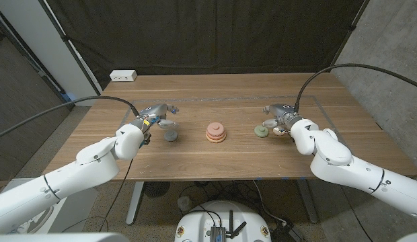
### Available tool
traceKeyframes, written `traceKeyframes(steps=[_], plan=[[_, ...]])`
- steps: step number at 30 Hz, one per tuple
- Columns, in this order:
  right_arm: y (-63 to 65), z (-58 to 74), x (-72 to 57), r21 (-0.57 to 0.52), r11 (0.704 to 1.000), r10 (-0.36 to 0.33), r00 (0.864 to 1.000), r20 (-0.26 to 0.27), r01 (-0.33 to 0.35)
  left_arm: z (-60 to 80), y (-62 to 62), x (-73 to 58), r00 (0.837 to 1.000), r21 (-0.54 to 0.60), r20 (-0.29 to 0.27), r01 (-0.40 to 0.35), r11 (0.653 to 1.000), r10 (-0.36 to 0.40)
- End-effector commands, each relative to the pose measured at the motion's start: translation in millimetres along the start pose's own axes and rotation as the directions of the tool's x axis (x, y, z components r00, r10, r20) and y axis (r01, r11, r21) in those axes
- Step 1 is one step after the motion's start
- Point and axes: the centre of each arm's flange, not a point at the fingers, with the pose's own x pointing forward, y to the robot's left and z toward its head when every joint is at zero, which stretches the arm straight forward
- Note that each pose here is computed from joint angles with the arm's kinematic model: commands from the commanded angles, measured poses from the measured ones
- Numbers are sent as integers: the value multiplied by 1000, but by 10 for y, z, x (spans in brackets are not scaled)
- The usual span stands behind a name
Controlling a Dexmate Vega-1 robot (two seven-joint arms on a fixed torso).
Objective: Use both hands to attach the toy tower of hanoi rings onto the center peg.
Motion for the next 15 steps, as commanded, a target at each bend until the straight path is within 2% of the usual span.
traceKeyframes(steps=[1, 7, 15], plan=[[20, 79, 6, -29, 999, 44, 999, -11, -44, -17, 21, -11, 1000, -9, -12, -23, 1000, 23], [35, 136, 15, -73, 996, 52, 998, -31, -54, -23, 16, -10, 1000, -15, -11, -27, 1000, 27], [56, 162, 55, -79, 993, 83, 996, -45, -87, -35, 15, -5, 1000, -25, -10, -28, 999, 28]])
